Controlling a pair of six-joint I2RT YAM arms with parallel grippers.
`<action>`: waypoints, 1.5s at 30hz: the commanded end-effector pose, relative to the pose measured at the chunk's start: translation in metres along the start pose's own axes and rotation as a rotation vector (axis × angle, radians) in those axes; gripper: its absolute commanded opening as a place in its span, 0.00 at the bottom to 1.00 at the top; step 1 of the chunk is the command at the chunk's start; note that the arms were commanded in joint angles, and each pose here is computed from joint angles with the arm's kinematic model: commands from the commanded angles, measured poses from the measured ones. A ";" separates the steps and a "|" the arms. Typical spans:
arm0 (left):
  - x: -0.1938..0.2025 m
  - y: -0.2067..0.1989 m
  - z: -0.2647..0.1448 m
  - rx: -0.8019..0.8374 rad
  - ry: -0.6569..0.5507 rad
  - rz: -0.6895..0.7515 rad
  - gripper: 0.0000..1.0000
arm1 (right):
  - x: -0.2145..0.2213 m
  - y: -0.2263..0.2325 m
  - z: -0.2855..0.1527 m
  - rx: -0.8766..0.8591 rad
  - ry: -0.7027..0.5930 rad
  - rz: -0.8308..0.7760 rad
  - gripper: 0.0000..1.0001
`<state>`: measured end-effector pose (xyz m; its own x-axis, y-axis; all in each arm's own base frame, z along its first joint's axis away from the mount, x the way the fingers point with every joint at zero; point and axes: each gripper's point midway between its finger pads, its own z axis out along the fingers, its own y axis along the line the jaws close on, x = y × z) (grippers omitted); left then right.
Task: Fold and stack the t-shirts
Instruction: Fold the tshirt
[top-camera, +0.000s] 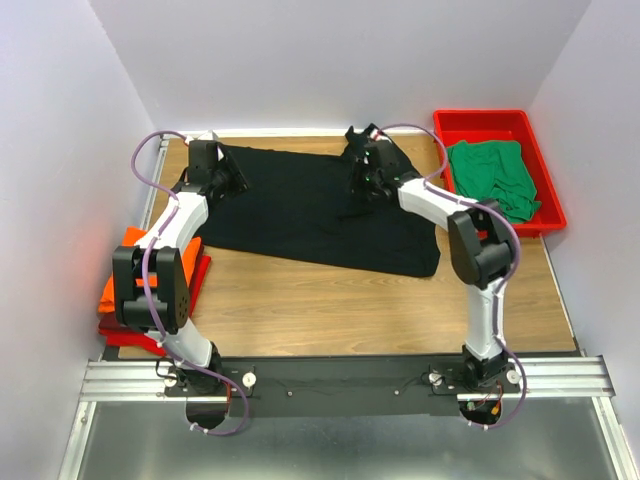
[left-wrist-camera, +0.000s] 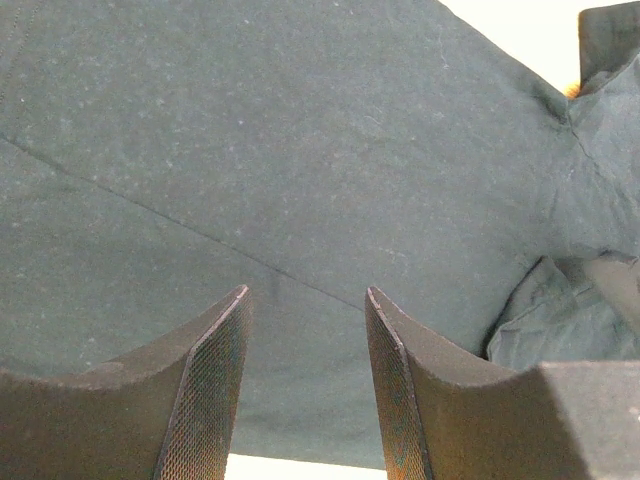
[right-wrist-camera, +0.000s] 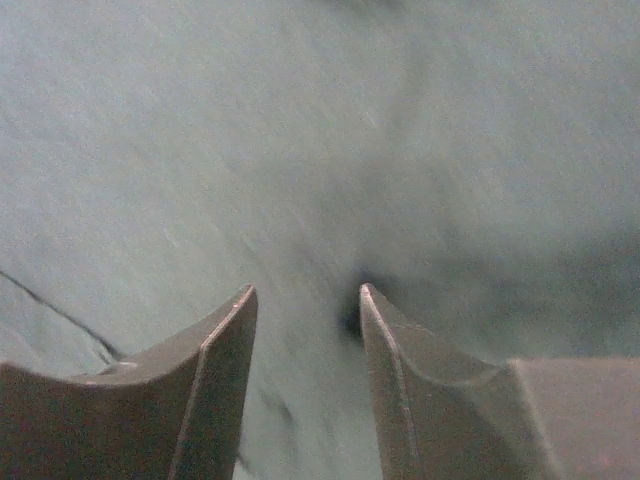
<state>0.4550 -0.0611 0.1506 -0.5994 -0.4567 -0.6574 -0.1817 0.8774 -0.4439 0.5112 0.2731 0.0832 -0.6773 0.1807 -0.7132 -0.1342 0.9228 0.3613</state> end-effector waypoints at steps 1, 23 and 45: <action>0.002 0.002 0.003 -0.007 0.004 0.015 0.57 | 0.003 -0.017 -0.044 0.088 -0.032 0.046 0.48; 0.004 0.001 0.005 -0.003 0.016 0.017 0.57 | 0.058 -0.073 -0.037 0.273 0.063 -0.166 0.45; 0.004 -0.001 0.007 0.010 0.021 0.023 0.57 | 0.022 -0.034 0.027 0.160 0.009 -0.199 0.52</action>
<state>0.4555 -0.0609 0.1424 -0.6132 -0.4494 -0.6497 -0.1851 0.8812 -0.4349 0.5097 0.2368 0.0374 -0.6700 0.0068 -0.7424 -0.0988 0.9902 0.0983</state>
